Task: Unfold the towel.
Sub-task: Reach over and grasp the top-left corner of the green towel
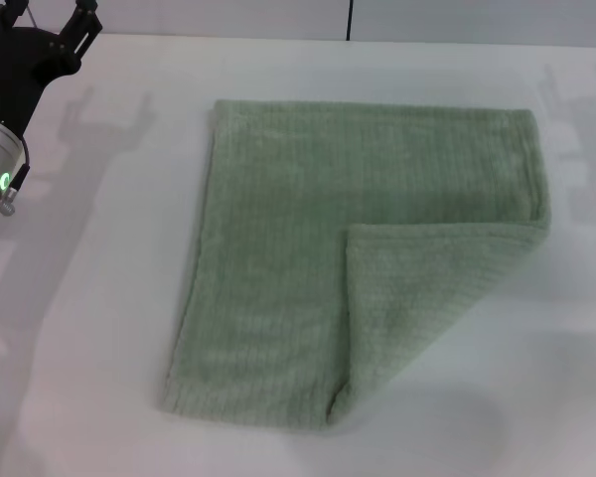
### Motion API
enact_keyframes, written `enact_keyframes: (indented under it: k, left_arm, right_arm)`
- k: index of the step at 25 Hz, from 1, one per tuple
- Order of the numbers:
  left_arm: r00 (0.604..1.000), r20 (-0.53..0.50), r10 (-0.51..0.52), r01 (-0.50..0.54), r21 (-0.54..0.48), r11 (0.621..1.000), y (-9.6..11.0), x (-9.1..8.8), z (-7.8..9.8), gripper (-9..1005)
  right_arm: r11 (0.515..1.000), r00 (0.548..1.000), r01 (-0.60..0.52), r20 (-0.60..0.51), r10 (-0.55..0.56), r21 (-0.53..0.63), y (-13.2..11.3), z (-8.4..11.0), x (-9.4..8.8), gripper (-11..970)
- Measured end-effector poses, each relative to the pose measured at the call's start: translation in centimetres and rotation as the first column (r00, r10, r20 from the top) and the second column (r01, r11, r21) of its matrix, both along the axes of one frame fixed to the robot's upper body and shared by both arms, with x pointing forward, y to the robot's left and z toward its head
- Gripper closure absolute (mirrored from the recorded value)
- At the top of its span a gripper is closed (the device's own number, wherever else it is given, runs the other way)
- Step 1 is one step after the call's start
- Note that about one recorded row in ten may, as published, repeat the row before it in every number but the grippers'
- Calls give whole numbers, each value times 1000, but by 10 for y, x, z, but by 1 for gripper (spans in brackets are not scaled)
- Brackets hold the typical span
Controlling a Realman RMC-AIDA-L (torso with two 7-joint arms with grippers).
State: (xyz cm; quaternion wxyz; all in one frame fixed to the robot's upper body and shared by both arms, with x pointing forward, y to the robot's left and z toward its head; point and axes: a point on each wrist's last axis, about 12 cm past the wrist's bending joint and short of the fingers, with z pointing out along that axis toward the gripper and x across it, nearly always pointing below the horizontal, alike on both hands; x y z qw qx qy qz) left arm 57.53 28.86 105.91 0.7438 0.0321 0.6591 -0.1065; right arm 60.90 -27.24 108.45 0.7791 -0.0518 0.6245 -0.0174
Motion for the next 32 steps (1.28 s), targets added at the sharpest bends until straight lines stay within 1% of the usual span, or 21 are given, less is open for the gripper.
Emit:
enact_keyframes:
  k: [32]
  left_arm:
    - [1000, 12, -5, 5, -4, 1000, -2, 2, 3, 191]
  right_arm:
    - [1000, 1000, -9, 5, 9, -13, 2, 2, 2, 257]
